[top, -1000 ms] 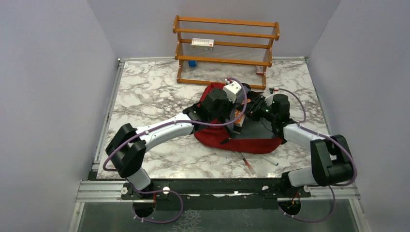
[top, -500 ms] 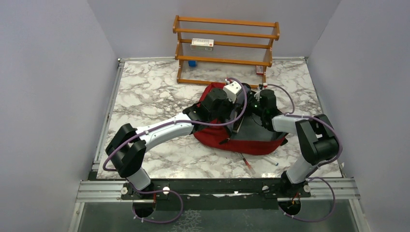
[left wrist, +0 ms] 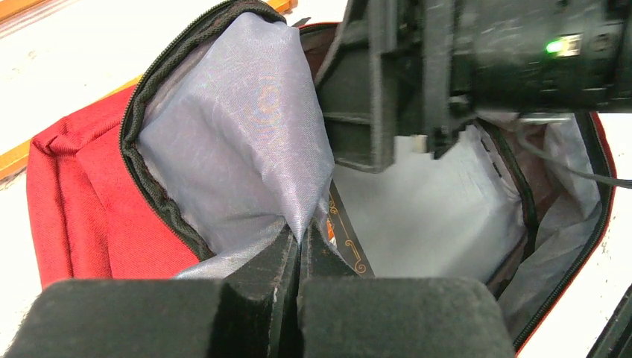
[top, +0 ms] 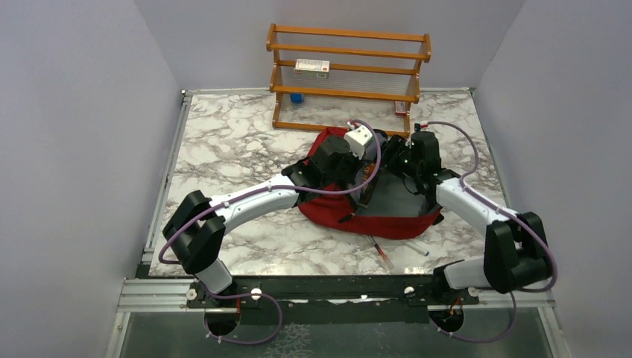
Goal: Pack the student bag
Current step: Place the book in the student bag, then adjust the student bag at the center of the board.
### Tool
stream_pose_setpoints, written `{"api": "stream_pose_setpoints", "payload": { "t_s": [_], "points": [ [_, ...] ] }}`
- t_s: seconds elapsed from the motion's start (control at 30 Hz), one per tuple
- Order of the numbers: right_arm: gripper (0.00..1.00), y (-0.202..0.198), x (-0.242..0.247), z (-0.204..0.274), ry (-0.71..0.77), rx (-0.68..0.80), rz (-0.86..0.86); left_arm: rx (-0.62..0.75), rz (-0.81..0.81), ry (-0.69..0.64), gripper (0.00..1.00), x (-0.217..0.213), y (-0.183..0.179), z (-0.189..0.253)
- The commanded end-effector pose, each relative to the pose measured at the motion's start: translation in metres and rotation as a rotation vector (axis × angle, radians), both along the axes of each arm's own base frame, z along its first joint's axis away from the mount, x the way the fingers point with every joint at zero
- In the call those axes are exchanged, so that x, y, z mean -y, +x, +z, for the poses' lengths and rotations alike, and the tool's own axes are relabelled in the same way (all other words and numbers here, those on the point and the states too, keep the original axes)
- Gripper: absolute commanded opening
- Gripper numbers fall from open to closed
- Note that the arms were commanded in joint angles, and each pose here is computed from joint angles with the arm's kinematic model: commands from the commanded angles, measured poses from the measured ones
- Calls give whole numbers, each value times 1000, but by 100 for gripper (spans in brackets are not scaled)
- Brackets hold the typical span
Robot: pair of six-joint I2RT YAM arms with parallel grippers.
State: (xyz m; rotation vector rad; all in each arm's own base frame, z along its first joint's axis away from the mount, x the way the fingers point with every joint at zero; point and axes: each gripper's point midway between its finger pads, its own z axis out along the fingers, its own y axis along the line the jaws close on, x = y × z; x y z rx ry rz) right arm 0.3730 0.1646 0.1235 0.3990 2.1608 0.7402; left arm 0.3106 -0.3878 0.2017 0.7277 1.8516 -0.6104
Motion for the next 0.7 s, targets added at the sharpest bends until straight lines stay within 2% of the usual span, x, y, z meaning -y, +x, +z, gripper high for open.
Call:
{"api": "stream_pose_setpoints", "payload": {
  "t_s": [0.0, 0.23, 0.37, 0.53, 0.67],
  "points": [
    [66, -23, 36, 10, -161, -32, -80, 38, -26, -53, 0, 8, 4, 17],
    [67, -54, 71, 59, -272, -26, -167, -37, -40, -39, 0, 13, 13, -9],
    [69, -58, 99, 83, -375, -24, -268, -71, -82, -54, 0, 20, 10, -12],
    [75, -71, 134, 80, -539, -75, -362, -87, -100, -55, 0, 23, 7, -9],
    [78, -96, 147, 71, -588, -136, -375, -72, -78, -27, 0, 18, 10, -14]
  ]
}}
